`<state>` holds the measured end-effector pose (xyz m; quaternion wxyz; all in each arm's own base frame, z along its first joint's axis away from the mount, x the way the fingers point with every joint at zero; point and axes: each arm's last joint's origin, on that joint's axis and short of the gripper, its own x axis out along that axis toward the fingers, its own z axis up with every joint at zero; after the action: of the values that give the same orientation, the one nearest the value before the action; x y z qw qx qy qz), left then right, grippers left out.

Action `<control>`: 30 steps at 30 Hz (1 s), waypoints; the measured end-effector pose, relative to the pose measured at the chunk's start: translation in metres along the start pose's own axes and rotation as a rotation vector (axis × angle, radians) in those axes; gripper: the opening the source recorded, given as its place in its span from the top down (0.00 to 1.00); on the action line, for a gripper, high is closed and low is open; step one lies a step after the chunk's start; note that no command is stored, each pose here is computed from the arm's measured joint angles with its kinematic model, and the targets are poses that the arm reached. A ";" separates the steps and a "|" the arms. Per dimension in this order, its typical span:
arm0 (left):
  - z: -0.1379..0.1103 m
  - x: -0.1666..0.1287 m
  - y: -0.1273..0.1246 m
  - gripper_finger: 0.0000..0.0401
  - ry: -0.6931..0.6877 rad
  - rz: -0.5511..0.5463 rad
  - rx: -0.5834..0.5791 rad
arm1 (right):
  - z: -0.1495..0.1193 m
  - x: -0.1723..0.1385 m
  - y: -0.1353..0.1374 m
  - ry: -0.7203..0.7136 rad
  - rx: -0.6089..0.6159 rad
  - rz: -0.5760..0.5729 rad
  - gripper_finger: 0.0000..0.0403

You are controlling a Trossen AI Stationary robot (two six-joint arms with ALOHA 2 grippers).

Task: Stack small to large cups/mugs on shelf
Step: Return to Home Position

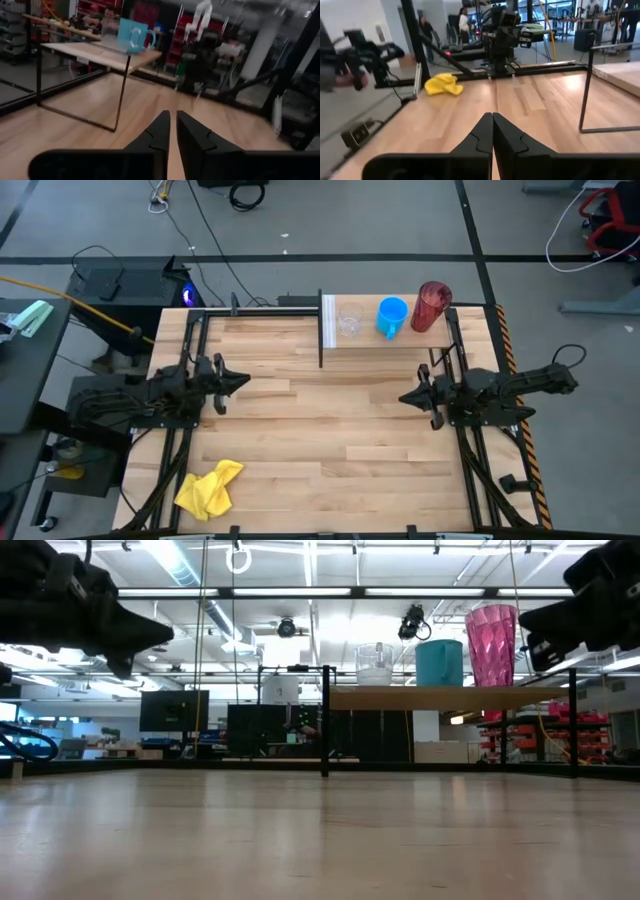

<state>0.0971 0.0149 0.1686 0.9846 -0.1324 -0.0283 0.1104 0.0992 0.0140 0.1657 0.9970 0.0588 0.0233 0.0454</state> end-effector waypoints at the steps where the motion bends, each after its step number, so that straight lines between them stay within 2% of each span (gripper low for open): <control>1: 0.000 0.000 0.000 0.90 0.006 0.001 0.015 | 0.000 0.000 0.000 0.005 -0.022 -0.001 0.97; 4: -0.001 0.001 0.000 0.90 0.013 0.003 0.079 | -0.002 0.002 0.000 0.029 -0.064 -0.003 0.97; 7: -0.002 0.001 0.000 0.91 0.019 0.003 0.125 | -0.003 0.003 0.000 0.039 -0.047 -0.004 0.97; 12: -0.001 0.001 0.000 0.92 0.015 0.004 0.124 | -0.003 0.003 0.000 0.039 0.035 -0.006 0.97; 30: -0.001 0.001 0.000 0.91 0.013 0.004 0.123 | -0.003 0.003 0.000 0.039 0.036 -0.006 0.97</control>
<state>0.0984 0.0150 0.1674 0.9909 -0.0722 -0.0150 0.1130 0.1017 0.0144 0.1625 0.9952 0.0760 0.0439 0.0433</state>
